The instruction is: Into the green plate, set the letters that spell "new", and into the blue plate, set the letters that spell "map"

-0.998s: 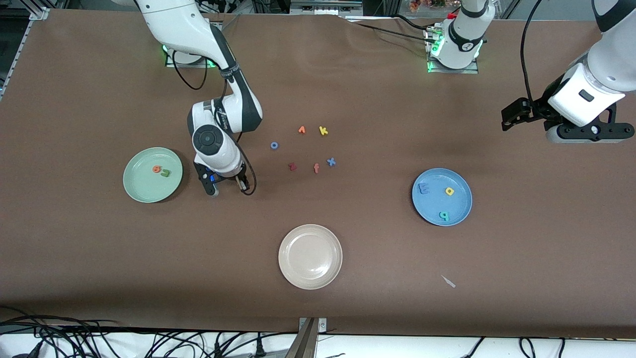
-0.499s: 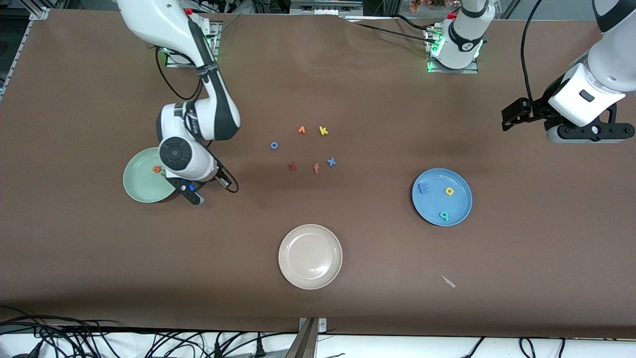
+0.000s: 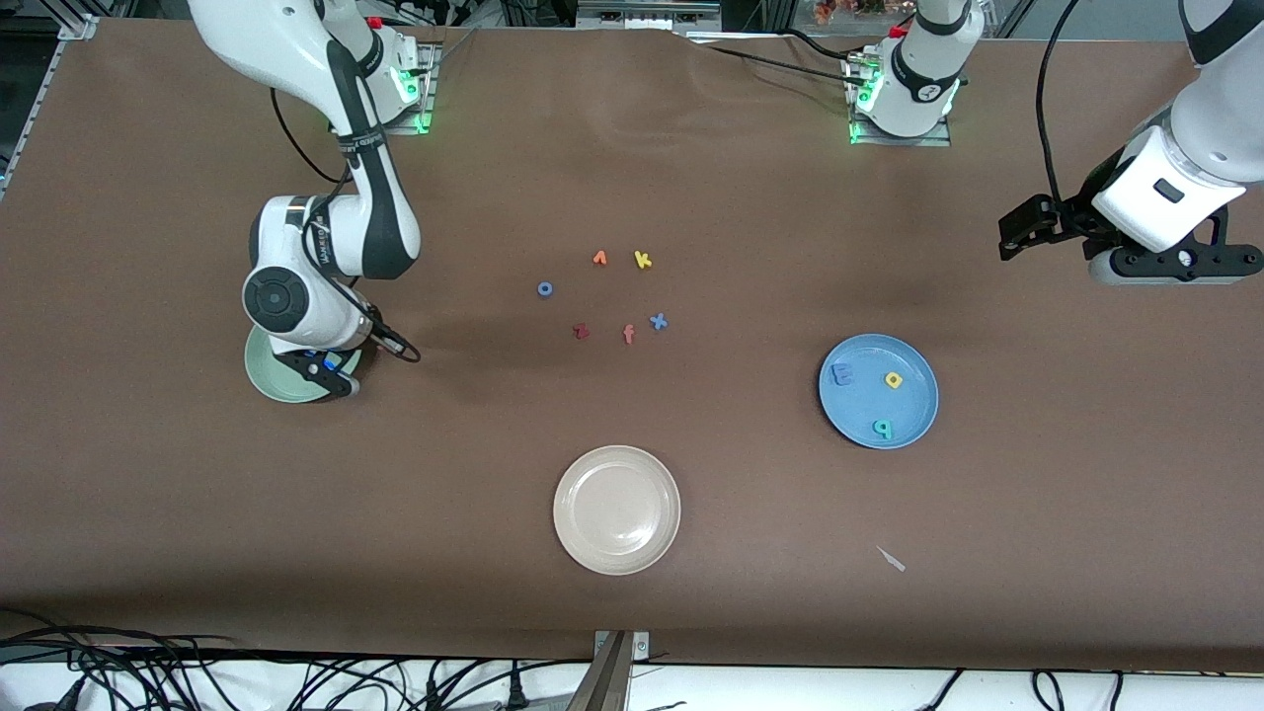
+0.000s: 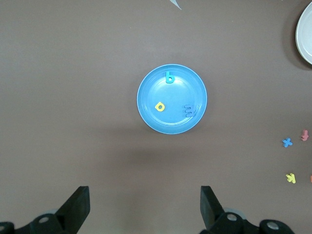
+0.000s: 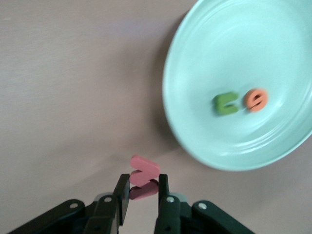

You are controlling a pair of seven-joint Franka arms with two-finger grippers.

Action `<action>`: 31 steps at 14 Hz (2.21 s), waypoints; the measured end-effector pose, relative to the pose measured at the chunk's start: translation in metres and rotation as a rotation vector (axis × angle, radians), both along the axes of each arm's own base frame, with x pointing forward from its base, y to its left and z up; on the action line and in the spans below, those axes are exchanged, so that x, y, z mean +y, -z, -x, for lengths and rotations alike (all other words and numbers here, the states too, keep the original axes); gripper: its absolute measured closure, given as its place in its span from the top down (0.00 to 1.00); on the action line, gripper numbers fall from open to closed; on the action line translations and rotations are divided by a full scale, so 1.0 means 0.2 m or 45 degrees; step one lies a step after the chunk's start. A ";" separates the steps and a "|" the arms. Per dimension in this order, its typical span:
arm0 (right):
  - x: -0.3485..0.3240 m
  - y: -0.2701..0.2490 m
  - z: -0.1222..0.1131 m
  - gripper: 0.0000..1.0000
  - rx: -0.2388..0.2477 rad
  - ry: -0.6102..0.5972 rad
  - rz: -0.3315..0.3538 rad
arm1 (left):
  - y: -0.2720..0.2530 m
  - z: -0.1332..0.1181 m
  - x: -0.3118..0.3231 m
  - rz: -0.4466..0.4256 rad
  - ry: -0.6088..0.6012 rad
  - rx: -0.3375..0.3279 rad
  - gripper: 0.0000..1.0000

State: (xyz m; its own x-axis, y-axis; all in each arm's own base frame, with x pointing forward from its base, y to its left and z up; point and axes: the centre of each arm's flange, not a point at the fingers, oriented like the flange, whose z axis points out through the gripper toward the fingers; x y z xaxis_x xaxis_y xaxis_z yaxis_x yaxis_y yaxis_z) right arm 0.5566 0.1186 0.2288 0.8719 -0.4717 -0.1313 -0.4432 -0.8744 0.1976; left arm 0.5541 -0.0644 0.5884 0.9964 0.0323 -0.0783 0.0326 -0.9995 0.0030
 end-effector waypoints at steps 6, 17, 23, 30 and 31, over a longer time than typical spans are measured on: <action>-0.28 -0.02 0.06 0.28 -0.034 -0.263 0.009 | 0.00 0.00 0.00 0.000 0.000 0.000 1.00; -0.65 -0.07 0.06 0.71 0.009 -0.392 -0.096 | 0.00 0.01 0.00 -0.002 0.002 0.023 1.00; -0.31 -0.18 -0.01 1.00 0.133 -0.368 -0.233 | 0.01 0.01 0.00 -0.002 0.002 0.024 1.00; -0.01 -0.35 -0.05 1.00 0.181 -0.476 -0.263 | 0.01 0.01 0.00 -0.002 0.002 0.024 1.00; 0.05 -0.38 -0.06 1.00 0.175 -0.516 -0.265 | 0.01 0.01 0.00 -0.002 0.002 0.025 1.00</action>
